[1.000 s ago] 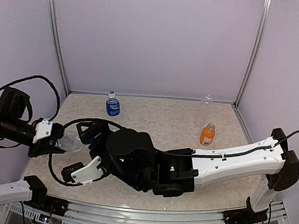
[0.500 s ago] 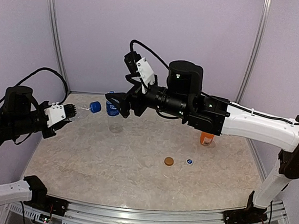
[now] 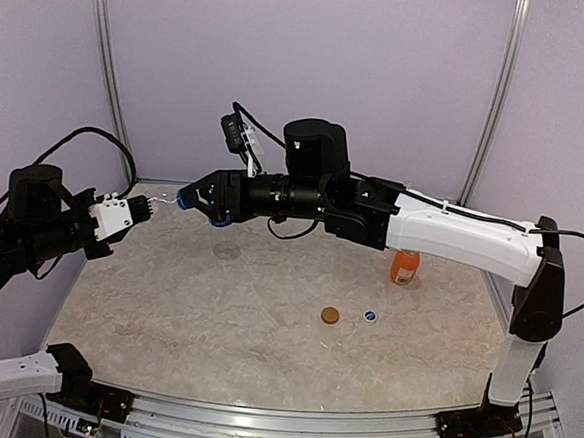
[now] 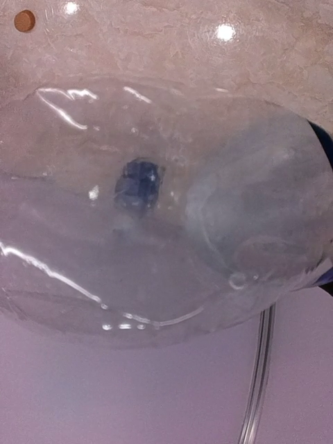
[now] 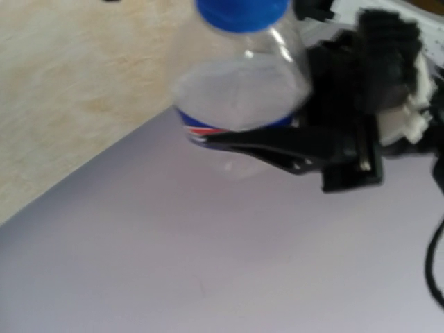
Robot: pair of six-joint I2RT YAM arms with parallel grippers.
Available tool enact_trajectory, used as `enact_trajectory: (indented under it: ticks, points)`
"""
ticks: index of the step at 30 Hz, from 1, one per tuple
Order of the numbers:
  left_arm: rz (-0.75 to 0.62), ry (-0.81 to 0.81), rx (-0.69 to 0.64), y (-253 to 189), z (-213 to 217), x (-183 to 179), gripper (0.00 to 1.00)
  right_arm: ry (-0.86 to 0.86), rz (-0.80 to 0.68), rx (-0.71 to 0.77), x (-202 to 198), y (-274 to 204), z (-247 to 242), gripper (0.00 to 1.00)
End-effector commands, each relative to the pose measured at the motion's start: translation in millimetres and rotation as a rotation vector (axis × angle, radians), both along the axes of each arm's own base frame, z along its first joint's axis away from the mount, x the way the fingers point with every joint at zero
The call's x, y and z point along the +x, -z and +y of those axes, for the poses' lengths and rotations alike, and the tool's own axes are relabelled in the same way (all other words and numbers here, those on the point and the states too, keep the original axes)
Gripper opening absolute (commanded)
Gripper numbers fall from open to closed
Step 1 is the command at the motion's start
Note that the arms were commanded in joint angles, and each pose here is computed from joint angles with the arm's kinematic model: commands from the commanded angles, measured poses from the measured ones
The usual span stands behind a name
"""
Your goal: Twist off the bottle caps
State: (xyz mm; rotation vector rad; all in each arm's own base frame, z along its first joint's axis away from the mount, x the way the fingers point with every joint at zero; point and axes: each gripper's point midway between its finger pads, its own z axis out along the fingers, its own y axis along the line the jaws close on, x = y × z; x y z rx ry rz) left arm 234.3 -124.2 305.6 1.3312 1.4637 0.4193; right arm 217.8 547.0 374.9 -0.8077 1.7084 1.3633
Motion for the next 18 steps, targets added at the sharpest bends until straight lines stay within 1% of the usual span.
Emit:
enact_trajectory:
  ticks: [1,3,8,12,15,18]
  points:
    - [-0.011,0.006,0.008,1.1,-2.6,1.7,0.27,-0.061,0.065,-0.015,-8.6,5.5,10.5,0.46]
    - [-0.009,0.013,0.011,2.3,-3.5,1.1,0.27,-0.068,0.07,-0.011,-8.4,6.0,12.9,0.4]
    - [-0.01,0.012,0.019,4.0,-4.1,2.1,0.27,-0.084,0.098,-0.037,-6.9,14.5,19.7,0.38]
    - [-0.014,0.011,0.018,3.9,-4.0,2.5,0.27,-0.083,0.104,-0.039,-7.9,15.9,17.4,0.12]
    - [-0.02,0.011,0.014,3.3,-4.3,3.1,0.27,-0.091,0.113,-0.05,-10.0,19.8,16.5,0.0]
    - [-0.016,0.01,0.001,2.2,-5.0,2.9,0.27,-0.115,0.108,-0.063,-15.2,23.0,16.1,0.0]
